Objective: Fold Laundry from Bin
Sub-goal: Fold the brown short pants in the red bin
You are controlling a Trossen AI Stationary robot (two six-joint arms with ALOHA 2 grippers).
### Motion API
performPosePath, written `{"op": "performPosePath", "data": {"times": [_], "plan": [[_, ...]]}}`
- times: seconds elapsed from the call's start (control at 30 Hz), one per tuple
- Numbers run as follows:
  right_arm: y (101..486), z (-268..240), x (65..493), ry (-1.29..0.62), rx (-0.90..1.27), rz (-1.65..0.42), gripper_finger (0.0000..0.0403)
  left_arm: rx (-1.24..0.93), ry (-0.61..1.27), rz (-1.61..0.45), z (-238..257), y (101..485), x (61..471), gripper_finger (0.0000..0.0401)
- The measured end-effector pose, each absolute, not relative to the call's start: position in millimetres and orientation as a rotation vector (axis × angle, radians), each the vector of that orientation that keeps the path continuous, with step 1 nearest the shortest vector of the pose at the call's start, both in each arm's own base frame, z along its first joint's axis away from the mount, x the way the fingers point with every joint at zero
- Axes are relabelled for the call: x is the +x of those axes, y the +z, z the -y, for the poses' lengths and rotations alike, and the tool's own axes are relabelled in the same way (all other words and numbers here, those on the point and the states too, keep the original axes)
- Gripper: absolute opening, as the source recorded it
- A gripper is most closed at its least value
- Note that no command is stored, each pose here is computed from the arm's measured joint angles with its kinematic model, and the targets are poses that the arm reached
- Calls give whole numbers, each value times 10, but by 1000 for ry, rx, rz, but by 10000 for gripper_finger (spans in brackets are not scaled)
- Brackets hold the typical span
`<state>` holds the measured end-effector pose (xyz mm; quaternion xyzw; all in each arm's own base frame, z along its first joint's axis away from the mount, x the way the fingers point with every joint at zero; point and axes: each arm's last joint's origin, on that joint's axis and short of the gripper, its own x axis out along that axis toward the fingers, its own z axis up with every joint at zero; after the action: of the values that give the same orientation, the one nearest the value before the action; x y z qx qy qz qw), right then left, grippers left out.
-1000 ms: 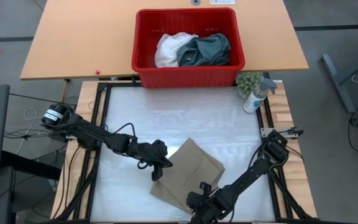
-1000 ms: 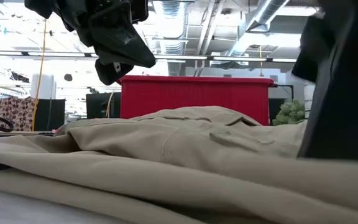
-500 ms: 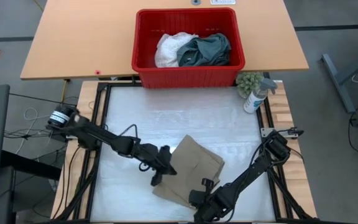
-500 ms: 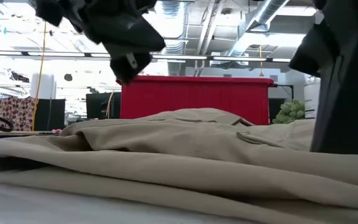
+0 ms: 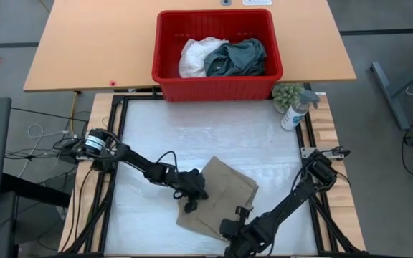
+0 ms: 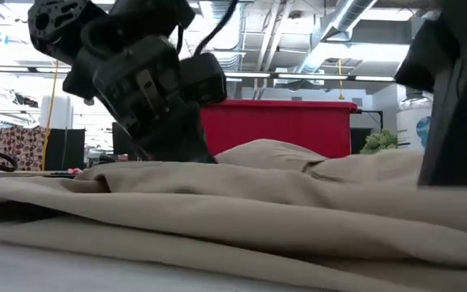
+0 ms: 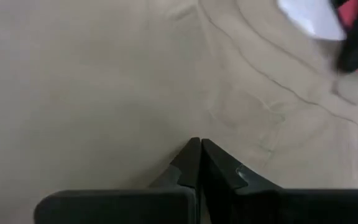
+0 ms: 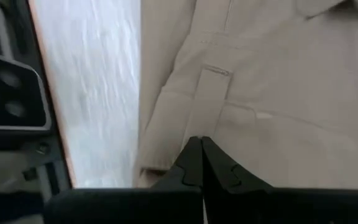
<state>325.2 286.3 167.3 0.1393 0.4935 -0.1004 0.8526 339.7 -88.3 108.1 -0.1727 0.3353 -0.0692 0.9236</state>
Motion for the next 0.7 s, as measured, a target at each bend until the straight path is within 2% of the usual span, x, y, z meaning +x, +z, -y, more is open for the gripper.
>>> {"op": "performPosePath", "data": {"times": [0.1,0.17,0.3,0.4,0.7], "plan": [[1908,-2823,3160,-268,330,-981,17,-354,-112,-723,841,1047,3381,0],[2037,-2775,3026,-389,372,-950,17,-365,-95,-731,821,1040,3380,0],[2022,-2637,2745,-721,414,-932,17,-407,-28,-754,757,1020,3374,0],[2002,-2588,2677,-843,461,-910,16,-427,36,-773,667,1011,3372,0],[1641,-2351,2770,-952,617,-941,16,-514,27,-792,452,1113,3364,0]]}}
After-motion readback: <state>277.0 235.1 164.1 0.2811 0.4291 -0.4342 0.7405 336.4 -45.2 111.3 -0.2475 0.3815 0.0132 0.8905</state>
